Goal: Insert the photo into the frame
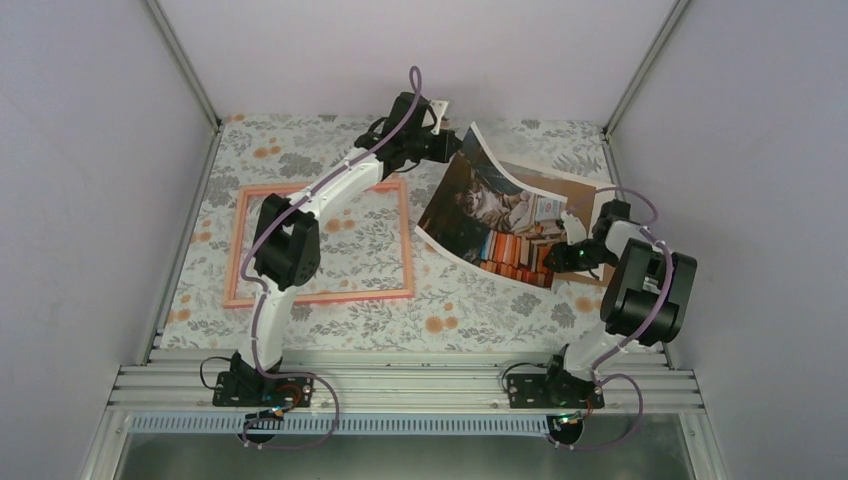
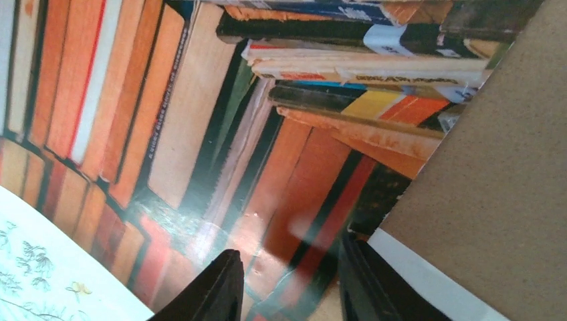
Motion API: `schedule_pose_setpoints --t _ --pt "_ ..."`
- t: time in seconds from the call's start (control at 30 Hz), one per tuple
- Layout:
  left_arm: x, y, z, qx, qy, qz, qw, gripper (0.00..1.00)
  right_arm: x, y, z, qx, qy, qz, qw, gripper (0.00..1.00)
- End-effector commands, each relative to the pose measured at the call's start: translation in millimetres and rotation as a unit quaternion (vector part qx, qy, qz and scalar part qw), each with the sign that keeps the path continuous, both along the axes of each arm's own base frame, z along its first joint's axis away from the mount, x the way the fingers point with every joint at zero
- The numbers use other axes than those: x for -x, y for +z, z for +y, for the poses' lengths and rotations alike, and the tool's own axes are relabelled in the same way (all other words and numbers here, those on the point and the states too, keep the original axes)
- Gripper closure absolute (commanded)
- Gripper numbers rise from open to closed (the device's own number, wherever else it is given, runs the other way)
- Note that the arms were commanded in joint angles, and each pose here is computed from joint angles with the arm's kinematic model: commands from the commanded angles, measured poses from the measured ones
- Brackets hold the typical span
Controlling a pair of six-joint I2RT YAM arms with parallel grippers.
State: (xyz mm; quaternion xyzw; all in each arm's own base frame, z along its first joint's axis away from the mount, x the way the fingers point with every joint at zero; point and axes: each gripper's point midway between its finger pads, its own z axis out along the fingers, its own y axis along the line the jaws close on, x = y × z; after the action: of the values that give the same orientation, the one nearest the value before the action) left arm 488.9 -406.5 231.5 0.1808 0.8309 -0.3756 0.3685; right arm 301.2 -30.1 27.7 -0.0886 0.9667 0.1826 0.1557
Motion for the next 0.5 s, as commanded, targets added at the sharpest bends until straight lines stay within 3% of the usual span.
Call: schedule_pose_setpoints --t 0.0,0.23,0.47 --pt "-3 2 -1 0.013 0.001 0.002 1.000 0.98 8 -14 -1 0.052 0.028 0.009 0.998 0.66" --pt "-12 26 16 0.009 0.013 -0.031 0.999 0.98 46 -52 -44 0.194 0.075 0.060 0.976 0.74" --pt "-14 28 38 0.009 0.017 -0.029 0.999 0.98 54 -62 -79 0.260 0.083 0.086 0.958 0.76"
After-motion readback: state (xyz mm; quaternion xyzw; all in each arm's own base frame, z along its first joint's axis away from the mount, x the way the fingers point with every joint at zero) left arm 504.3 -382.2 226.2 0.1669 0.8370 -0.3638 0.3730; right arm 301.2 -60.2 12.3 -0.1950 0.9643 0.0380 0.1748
